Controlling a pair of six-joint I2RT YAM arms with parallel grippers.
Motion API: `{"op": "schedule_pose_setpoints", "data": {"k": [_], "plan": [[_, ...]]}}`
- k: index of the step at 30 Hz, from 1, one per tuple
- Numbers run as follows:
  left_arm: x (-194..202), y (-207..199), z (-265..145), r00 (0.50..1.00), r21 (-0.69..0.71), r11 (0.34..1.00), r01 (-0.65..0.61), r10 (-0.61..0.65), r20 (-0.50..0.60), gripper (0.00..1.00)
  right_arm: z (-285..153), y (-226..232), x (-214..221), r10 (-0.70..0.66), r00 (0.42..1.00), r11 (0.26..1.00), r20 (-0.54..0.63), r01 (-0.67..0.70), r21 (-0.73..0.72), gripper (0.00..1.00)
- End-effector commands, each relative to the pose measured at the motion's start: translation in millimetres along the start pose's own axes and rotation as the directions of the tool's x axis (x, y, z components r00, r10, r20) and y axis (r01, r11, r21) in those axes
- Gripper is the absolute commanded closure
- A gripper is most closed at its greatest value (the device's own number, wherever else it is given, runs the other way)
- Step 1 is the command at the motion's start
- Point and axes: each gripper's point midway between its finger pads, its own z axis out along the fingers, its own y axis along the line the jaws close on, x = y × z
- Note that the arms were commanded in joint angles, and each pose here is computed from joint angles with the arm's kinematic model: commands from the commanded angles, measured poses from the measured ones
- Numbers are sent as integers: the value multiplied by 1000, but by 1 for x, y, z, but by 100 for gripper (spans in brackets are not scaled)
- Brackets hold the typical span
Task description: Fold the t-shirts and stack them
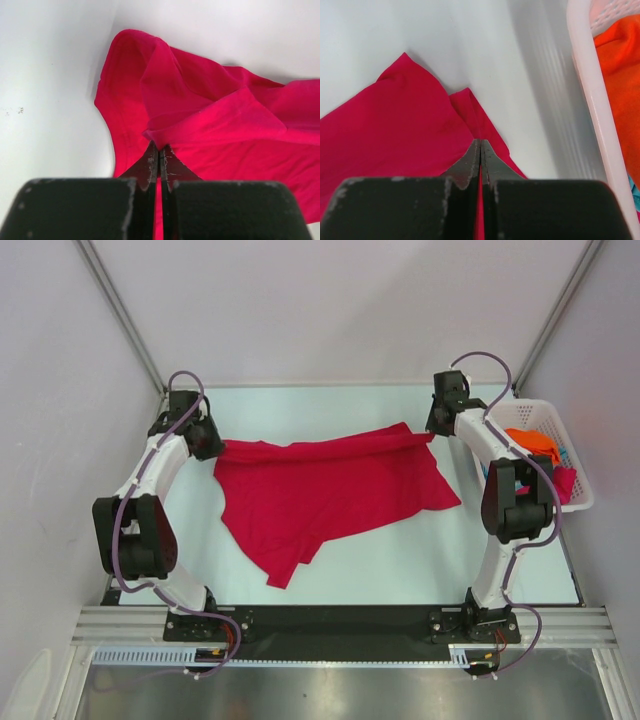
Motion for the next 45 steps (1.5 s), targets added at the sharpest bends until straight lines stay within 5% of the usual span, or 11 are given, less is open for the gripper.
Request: {"op": "schedule_pose_setpoints", "data": {"k": [1,6,8,10,13,28,37,45], "plan": [[-11,-12,-6,999,53,999,-2,0,39,97,4,2,-11,20,1000,1000,15,-20,-5,100],[-11,-14,-5,999,64,998,-13,11,35,69,10,3,-6,21,1000,1000,-12,-21,1,66],[-14,-14,-6,999,64,998,-15,13,42,45,11,3,-5,22,1000,1000,-18,-22,8,57],[-18,-14,-9,998,58,998,-16,13,54,29,11,3,-7,22,1000,1000,-16,-22,9,55],[-23,-14,-11,998,49,999,-16,13,69,22,10,7,-15,23,1000,1000,0,-23,-2,55],[-59,-21,56,999,24,1000,16,-17,49,28,5,34,-32,-7,1000,1000,9,7,-29,54],[-16,-20,69,998,53,997,52,-50,-33,50,0,33,-30,-6,1000,1000,9,6,-30,55],[26,-35,77,995,70,997,35,-28,-94,51,0,39,-25,-18,1000,999,1,18,-36,55]]}}
